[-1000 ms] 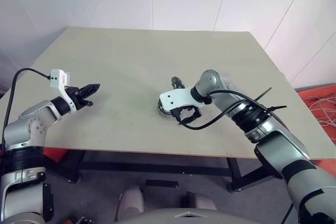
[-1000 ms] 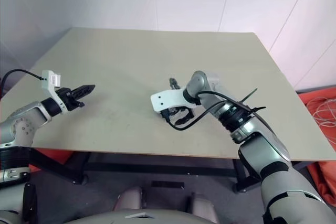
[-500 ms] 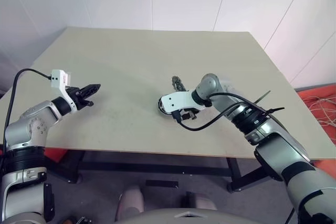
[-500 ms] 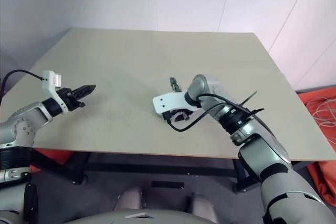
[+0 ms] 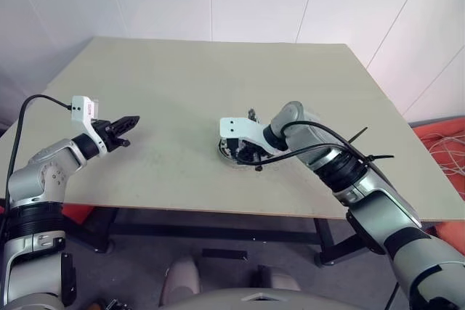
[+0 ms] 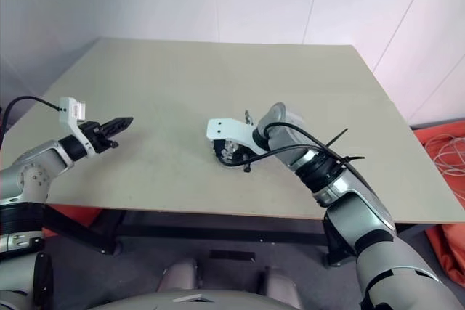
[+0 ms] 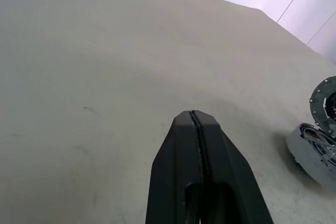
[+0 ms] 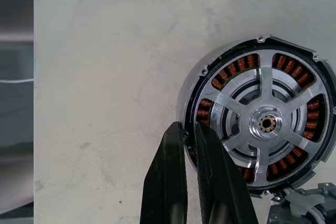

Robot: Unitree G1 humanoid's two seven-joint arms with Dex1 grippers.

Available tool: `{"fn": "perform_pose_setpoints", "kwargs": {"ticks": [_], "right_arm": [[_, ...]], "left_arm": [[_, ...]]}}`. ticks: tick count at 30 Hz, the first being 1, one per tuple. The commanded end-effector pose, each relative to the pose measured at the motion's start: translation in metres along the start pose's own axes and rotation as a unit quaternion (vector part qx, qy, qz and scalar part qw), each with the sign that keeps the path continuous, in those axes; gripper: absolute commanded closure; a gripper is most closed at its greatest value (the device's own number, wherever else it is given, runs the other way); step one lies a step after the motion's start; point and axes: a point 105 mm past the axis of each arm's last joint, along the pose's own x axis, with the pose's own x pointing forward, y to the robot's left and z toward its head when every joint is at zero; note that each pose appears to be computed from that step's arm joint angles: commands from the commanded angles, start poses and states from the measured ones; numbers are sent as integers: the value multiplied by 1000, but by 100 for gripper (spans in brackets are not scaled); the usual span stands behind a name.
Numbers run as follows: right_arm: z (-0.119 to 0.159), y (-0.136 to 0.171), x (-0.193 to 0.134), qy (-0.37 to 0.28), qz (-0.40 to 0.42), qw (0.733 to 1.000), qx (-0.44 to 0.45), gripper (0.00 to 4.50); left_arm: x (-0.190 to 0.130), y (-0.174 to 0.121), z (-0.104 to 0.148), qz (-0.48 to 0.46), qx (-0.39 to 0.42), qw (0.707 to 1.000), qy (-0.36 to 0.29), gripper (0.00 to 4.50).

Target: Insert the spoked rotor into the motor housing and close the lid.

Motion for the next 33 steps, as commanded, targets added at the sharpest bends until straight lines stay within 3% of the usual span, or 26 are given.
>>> {"fn": "perform_pose_setpoints", "kwargs": {"ticks": [1, 11, 24, 33], "right_arm": [[22, -15, -17, -30, -69, 997, 20, 448], [29, -21, -4, -52, -110, 985, 124, 448], [26, -18, 7, -39, -111, 985, 123, 448], [40, -12, -5, -49, -102, 988, 102, 153]], "left_arm": [[3, -5, 15, -10, 19, 999, -23, 450], [4, -5, 13, -8, 18, 1000, -24, 450], [6, -3, 12, -4, 16, 1000, -22, 450], [6, -3, 12, -4, 15, 1000, -21, 450]]}}
